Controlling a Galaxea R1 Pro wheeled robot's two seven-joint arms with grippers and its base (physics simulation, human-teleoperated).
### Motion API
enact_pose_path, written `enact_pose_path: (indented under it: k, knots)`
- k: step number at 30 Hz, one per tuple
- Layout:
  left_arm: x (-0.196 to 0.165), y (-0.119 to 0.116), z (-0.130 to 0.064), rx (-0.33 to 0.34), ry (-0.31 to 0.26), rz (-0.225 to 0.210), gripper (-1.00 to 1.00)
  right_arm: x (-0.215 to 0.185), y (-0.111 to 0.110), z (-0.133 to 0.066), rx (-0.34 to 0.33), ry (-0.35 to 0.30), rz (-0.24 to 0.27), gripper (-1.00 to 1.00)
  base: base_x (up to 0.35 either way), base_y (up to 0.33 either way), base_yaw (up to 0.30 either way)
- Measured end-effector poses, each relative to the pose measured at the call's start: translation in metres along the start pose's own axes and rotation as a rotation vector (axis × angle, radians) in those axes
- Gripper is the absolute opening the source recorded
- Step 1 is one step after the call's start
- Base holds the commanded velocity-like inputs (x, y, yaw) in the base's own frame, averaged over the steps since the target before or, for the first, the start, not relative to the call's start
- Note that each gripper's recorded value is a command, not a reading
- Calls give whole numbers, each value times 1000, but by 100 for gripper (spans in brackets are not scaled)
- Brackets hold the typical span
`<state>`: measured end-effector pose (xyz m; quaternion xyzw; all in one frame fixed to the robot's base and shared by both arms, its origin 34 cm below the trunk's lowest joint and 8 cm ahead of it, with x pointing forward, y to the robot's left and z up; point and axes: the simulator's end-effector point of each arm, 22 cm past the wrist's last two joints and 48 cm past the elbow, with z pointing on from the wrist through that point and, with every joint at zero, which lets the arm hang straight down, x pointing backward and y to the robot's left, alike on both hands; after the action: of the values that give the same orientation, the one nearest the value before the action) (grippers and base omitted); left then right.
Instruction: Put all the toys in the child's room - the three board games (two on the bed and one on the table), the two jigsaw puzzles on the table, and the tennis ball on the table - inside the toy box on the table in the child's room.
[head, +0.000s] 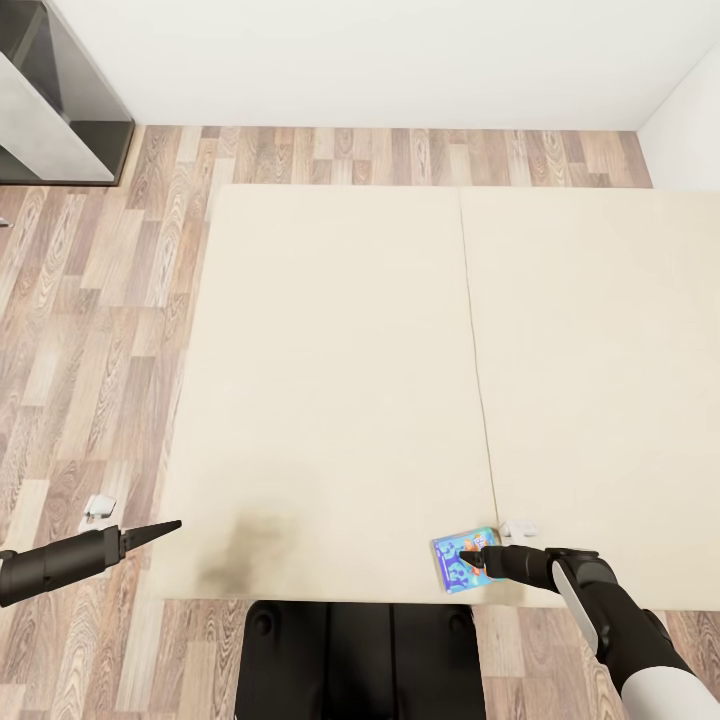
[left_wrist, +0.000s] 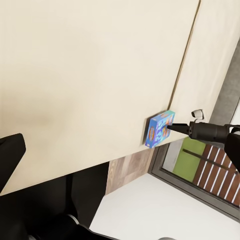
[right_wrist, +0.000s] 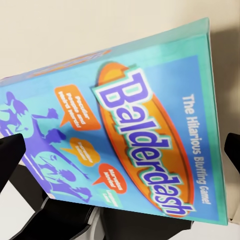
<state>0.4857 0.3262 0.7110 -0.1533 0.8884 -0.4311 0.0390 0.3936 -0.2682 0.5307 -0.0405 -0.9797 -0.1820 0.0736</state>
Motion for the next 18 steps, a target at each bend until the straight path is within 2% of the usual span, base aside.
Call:
enact_pose_path:
  k: [11,18]
  knots:
    - [0,0,0,0,0,0,100,0,0,0,0,0,0,100,0,17,0]
    - [0,0,0,0,0,0,100,0,0,0,0,0,-1,100,0,177,0]
